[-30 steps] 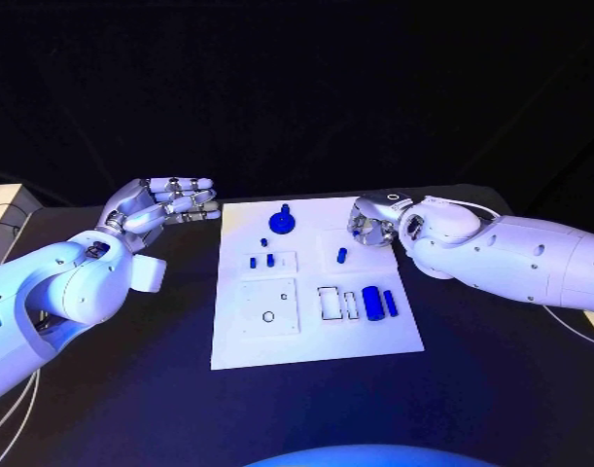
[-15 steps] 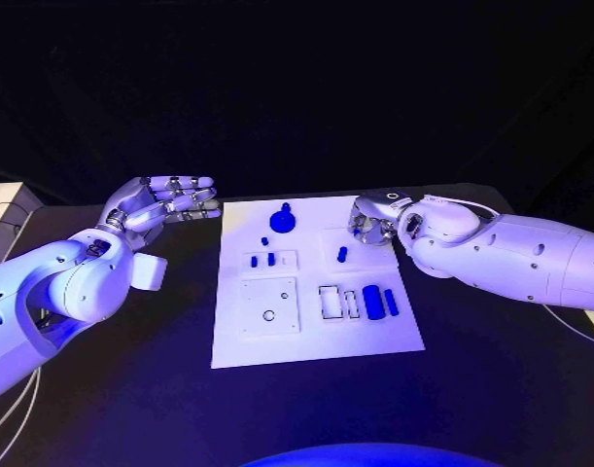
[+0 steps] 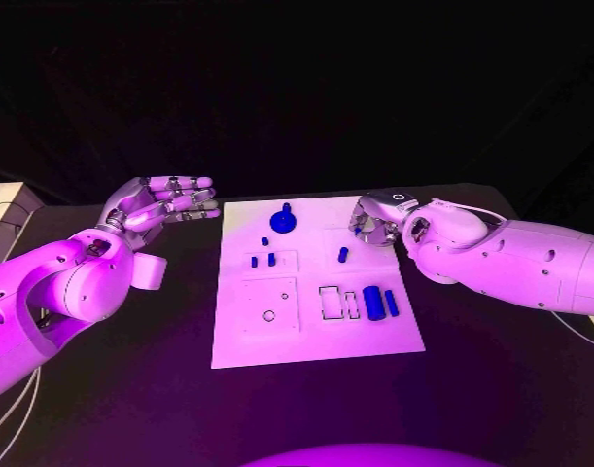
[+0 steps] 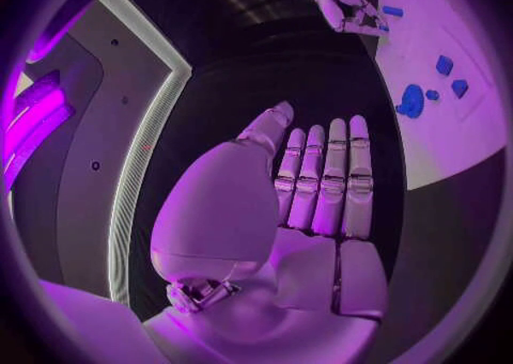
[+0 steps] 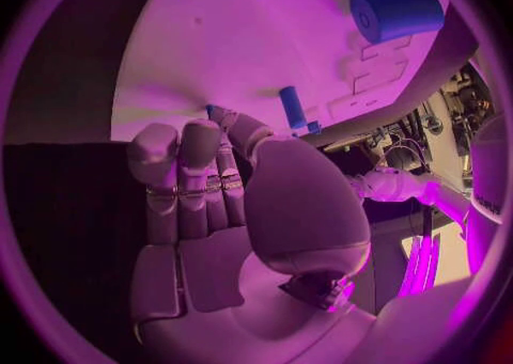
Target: Assemble the parts on the task board
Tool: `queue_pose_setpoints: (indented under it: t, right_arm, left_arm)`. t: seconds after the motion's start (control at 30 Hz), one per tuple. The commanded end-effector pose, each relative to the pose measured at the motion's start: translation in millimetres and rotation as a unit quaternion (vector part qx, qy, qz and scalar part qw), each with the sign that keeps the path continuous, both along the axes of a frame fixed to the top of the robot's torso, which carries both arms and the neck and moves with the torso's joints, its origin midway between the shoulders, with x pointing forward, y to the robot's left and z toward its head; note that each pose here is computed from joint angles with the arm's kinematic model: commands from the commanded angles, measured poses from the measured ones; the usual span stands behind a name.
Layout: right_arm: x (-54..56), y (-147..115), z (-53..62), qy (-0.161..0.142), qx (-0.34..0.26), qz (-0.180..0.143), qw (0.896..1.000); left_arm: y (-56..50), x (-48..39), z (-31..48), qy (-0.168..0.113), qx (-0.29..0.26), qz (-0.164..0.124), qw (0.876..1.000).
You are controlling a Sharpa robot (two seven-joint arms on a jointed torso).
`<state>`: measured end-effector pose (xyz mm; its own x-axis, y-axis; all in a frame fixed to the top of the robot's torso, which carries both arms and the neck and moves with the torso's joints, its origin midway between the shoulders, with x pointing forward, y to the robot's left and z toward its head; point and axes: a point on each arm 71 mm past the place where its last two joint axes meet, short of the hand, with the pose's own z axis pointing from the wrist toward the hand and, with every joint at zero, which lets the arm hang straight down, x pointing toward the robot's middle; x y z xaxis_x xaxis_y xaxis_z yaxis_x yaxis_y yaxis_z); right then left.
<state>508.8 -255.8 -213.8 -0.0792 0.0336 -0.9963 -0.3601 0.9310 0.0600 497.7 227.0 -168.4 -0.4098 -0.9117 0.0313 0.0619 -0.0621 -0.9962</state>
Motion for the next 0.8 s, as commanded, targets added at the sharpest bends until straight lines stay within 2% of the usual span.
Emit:
queue_pose_setpoints:
  t: [0.03, 0.37, 0.53, 0.8]
  right_arm:
    - [-1.8, 2, 9.6, -0.030, 0.036, 0.003, 0.999]
    - [-7.9, 1, 29.0, -0.052, 0.076, 0.011, 0.996]
    - [-13.1, 4, 35.2, -0.049, 0.097, 0.018, 0.994]
    - [-30.4, 31, 37.9, -0.034, 0.120, 0.057, 0.991]
  left_arm:
    - [0.2, 0.5, 0.6, -0.005, -0.002, 0.002, 1.000]
    - [2.6, 2.0, -0.5, -0.004, -0.001, 0.006, 1.000]
    - [3.1, 2.7, -1.2, -0.003, 0.000, 0.008, 1.000]
    - [3.1, 3.2, -2.1, -0.004, -0.001, 0.012, 1.000]
